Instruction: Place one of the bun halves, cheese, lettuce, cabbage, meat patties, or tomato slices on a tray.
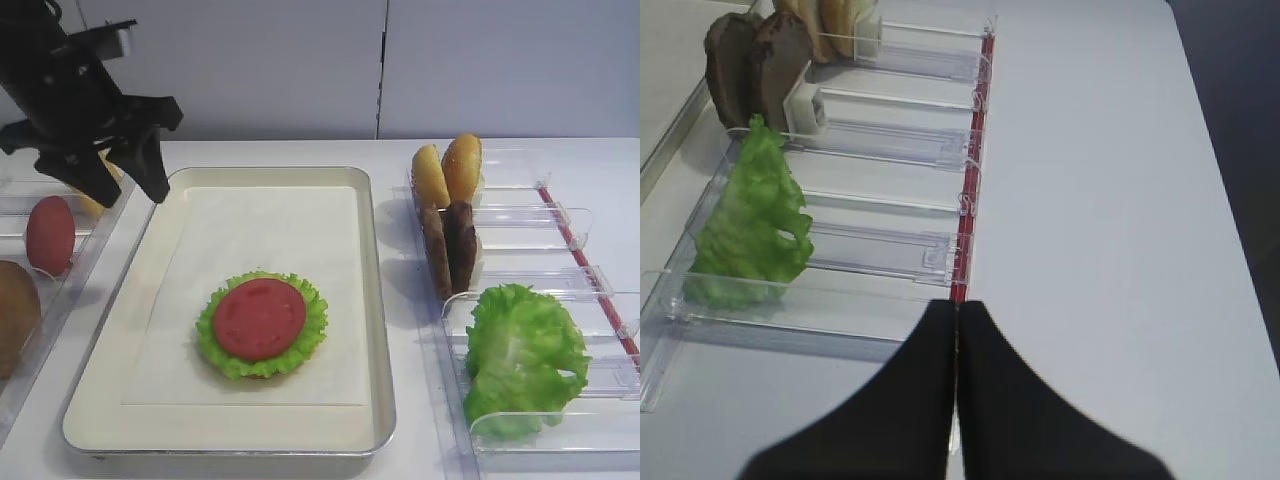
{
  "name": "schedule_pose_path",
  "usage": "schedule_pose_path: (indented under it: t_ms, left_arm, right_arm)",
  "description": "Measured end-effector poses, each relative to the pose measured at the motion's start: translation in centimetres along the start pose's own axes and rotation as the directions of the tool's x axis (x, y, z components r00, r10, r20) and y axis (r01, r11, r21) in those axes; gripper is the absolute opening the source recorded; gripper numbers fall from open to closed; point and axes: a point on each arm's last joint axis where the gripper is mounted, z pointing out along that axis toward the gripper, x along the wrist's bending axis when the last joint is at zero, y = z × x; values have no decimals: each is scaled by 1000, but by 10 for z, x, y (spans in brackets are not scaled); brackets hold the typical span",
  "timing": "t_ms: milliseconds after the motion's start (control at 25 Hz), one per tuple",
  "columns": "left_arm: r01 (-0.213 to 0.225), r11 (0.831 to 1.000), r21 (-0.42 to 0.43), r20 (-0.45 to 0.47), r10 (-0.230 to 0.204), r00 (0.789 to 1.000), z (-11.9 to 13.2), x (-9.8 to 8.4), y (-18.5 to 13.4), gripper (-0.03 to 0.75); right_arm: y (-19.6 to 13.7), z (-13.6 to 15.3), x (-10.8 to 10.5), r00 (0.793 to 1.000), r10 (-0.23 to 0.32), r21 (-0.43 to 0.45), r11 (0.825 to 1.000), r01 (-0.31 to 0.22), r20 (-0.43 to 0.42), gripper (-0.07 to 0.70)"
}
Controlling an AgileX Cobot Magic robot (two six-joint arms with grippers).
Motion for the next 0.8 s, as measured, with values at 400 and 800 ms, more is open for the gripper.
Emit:
schedule_pose_path:
  t_ms: [400, 800]
  left_arm:
    - [-43, 987, -155, -229, 7, 973, -70, 6, -36, 386]
    - [-69, 971, -227, -262, 7, 965, -100, 8, -154, 386]
  right_arm:
    - [0, 0, 0, 1000, 0, 0, 1000, 0, 0, 259]
    - [0, 0, 0, 1000, 0, 2, 1000, 0, 0, 259]
